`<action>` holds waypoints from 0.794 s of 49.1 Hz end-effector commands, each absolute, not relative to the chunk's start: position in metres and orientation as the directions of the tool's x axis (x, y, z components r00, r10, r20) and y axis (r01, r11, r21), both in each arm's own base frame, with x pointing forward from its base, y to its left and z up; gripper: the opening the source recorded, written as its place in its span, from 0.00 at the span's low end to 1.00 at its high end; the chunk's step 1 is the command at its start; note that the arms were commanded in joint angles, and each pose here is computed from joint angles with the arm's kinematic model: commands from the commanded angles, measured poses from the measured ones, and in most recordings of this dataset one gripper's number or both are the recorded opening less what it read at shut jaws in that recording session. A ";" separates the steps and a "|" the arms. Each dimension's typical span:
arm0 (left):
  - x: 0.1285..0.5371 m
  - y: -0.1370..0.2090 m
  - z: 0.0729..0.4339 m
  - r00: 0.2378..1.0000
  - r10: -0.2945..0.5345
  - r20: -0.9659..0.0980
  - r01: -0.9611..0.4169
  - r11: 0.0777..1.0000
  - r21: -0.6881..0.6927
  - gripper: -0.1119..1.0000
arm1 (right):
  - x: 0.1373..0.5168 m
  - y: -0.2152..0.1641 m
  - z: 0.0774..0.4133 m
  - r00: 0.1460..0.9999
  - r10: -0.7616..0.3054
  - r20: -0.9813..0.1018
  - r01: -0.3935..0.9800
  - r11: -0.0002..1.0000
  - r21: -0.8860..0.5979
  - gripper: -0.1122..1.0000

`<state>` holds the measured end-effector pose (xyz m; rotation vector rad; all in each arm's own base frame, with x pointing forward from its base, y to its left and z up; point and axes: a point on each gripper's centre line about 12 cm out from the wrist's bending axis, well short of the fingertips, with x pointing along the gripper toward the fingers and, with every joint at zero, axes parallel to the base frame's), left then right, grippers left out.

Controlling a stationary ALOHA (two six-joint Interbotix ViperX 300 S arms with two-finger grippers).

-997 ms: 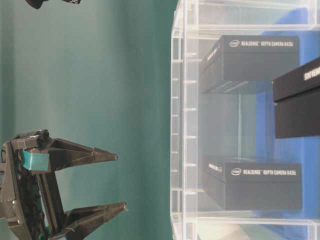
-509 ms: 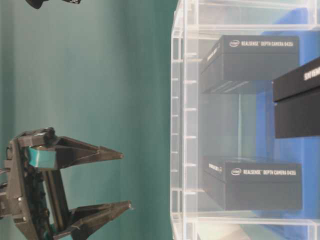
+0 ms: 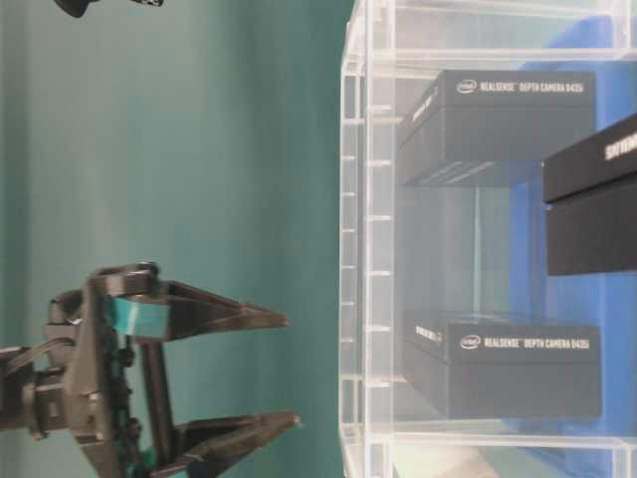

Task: Take out the box from the case.
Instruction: 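Lower the left gripper around the left black box pair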

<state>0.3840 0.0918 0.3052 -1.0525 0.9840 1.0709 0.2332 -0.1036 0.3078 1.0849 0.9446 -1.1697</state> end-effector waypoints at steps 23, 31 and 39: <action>0.384 0.102 0.269 0.203 0.196 -0.959 -0.978 0.080 -0.191 0.93 | 0.233 -0.100 0.305 0.169 -0.224 -0.960 0.985 0.072 0.157 0.92; 0.389 0.105 0.258 0.215 0.196 -0.957 -0.976 0.071 -0.204 0.93 | 0.234 -0.100 0.303 0.181 -0.227 -0.957 0.983 0.076 0.168 0.92; 0.394 0.109 0.247 0.211 0.196 -0.958 -0.977 0.068 -0.201 0.93 | 0.235 -0.099 0.301 0.188 -0.227 -0.956 0.982 0.079 0.174 0.92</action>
